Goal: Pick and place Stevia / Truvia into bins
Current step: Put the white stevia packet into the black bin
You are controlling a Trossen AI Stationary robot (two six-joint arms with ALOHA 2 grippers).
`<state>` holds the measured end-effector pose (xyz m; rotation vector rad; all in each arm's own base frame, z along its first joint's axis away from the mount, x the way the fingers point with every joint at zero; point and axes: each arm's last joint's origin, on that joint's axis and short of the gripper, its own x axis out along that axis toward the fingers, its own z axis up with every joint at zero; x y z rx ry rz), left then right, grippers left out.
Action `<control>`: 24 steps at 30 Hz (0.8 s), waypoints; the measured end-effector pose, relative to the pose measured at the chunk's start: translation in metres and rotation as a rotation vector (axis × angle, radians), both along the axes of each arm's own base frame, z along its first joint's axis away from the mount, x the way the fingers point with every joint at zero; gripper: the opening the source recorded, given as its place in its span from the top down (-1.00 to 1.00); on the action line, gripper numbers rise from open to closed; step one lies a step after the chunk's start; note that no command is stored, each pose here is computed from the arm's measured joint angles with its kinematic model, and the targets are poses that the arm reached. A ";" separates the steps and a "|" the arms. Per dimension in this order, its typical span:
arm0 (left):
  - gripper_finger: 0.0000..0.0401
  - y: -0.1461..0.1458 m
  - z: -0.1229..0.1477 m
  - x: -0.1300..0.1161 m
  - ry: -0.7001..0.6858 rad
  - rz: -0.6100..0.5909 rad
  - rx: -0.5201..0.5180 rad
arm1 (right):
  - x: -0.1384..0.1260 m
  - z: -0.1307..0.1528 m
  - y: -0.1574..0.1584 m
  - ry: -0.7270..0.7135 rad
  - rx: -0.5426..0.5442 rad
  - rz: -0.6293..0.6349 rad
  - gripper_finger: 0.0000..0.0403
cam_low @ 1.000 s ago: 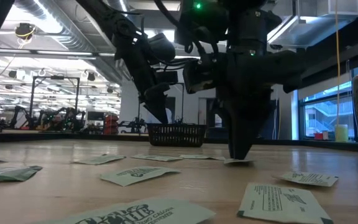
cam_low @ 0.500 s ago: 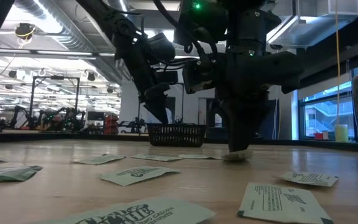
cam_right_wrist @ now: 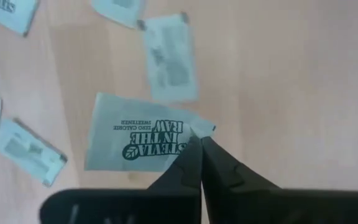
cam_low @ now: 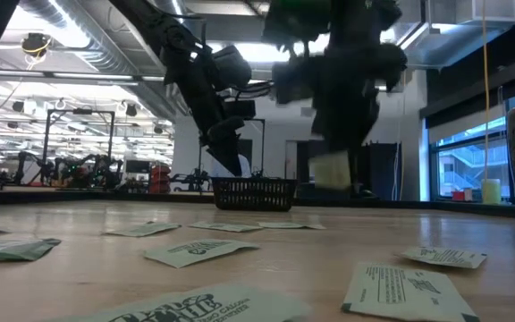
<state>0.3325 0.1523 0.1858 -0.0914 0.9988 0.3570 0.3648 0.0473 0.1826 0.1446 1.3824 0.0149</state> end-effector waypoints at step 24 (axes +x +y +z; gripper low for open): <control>0.72 -0.033 0.081 -0.049 -0.036 -0.044 -0.004 | -0.001 0.057 -0.130 -0.349 -0.267 -0.184 1.00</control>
